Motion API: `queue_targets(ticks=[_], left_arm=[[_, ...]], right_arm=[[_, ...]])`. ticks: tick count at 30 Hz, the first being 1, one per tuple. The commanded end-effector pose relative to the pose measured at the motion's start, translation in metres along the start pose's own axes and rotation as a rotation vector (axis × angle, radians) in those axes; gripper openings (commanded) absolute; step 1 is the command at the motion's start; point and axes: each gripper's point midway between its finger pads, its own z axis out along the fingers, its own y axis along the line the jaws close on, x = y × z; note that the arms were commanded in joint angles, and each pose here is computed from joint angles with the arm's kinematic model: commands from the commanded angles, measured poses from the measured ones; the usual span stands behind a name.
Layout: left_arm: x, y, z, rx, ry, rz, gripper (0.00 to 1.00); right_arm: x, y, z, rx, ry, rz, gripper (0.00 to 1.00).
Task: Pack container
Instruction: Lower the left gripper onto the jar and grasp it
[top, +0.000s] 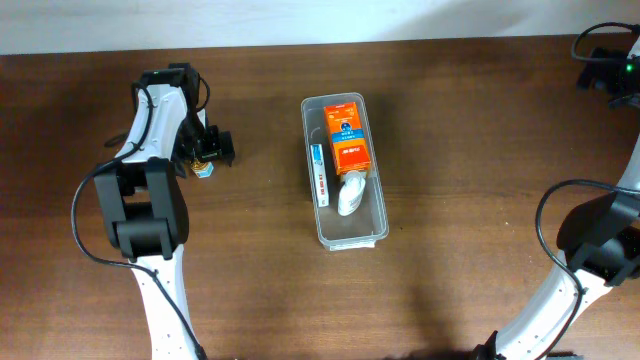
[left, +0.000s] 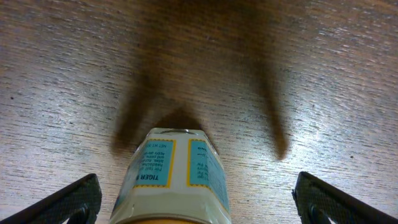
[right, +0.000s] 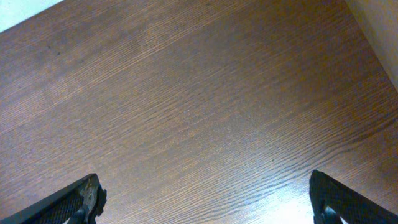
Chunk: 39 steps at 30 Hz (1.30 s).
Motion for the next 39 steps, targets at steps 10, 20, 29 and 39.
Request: queue_targets(ticks=[10, 20, 29, 39], left_arm=[[0.0005, 0.0020, 0.0029, -0.003, 0.007, 0.006, 0.77], [0.0003, 0.0023, 0.0029, -0.004, 0.007, 0.006, 0.66], [0.0000, 0.0021, 0.0029, -0.004, 0.005, 0.006, 0.61], [-0.0030, 0.0017, 0.0029, -0.002, -0.007, 0.006, 0.56]], right_arm=[[-0.0051, -0.0004, -0.0032, 0.005, -0.018, 0.004, 0.98], [-0.0051, -0.0002, -0.0032, 0.004, -0.018, 0.004, 0.98], [-0.0051, -0.0002, -0.0032, 0.004, -0.018, 0.004, 0.98], [-0.0052, -0.0002, -0.0032, 0.004, -0.019, 0.004, 0.98]])
